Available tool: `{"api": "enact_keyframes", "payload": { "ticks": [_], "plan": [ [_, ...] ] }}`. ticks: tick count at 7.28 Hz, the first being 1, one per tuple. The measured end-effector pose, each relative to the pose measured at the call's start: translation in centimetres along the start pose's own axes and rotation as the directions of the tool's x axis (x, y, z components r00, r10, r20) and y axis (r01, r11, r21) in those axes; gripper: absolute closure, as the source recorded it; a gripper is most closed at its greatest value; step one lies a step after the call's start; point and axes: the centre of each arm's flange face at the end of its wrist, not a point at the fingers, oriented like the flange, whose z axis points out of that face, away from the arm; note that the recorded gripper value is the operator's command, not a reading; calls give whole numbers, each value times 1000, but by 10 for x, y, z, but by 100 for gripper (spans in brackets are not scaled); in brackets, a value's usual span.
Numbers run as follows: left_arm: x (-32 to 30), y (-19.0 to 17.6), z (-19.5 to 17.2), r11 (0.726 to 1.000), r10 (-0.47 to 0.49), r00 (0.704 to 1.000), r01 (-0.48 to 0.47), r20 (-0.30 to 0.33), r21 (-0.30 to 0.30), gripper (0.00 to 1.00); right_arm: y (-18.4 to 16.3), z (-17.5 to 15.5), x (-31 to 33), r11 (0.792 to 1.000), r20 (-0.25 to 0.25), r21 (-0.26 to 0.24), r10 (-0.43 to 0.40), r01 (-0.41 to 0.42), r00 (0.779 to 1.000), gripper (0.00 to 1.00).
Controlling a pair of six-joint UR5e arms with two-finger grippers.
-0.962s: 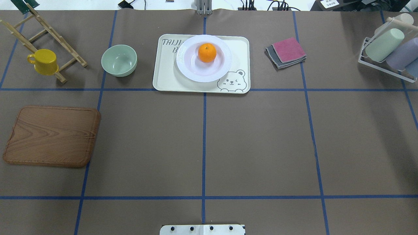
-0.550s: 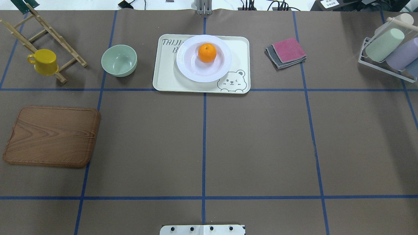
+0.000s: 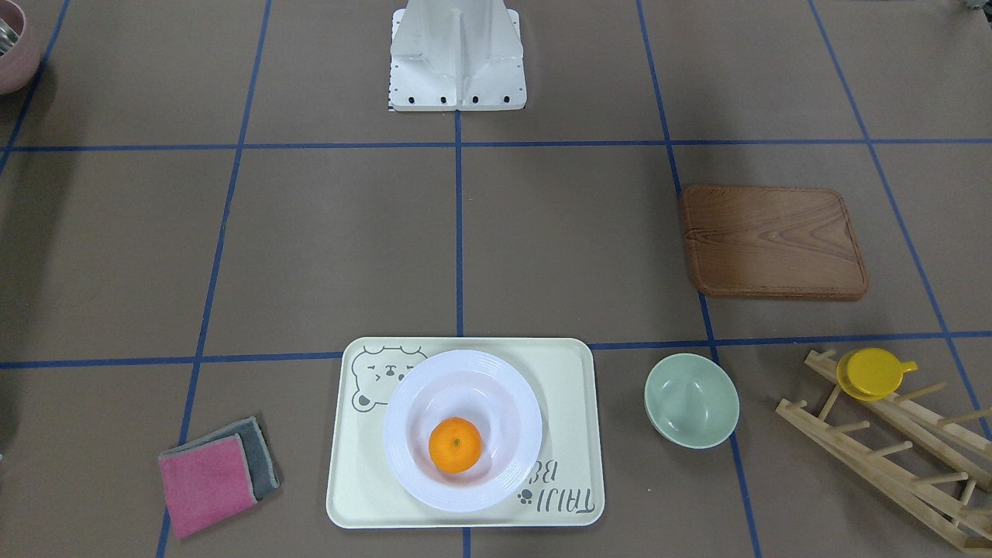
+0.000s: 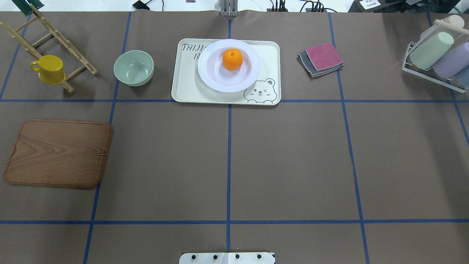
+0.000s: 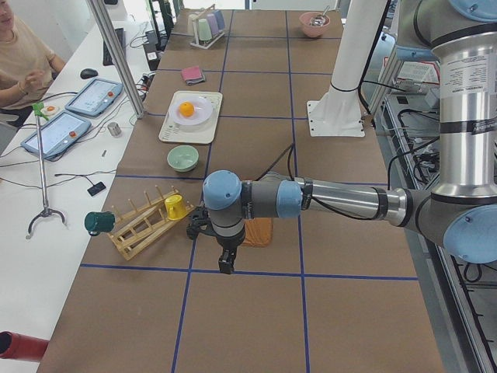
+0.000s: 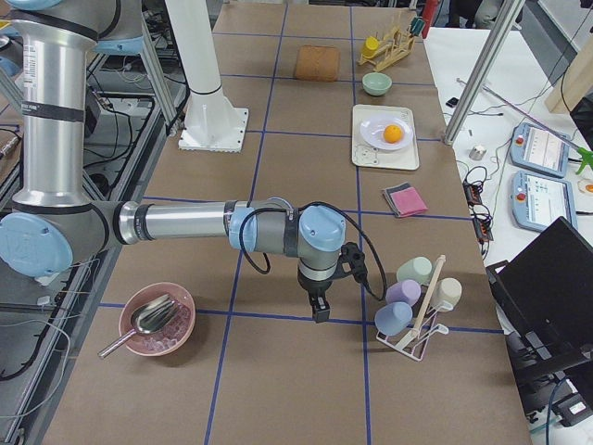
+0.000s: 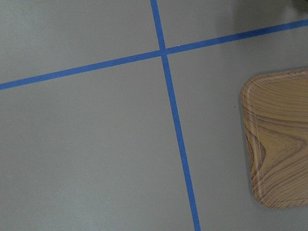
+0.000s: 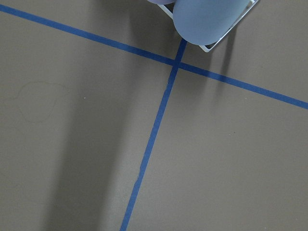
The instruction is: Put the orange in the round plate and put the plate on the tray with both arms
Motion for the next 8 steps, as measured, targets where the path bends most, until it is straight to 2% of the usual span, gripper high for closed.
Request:
{"api": "enact_keyframes", "payload": {
  "ticks": [8],
  "plan": [
    [-4,7,6,1000,-11,1000,11,-2,-10,0,0,2,1,1000,2,-1,8,-8,1000,0]
  ]
}}
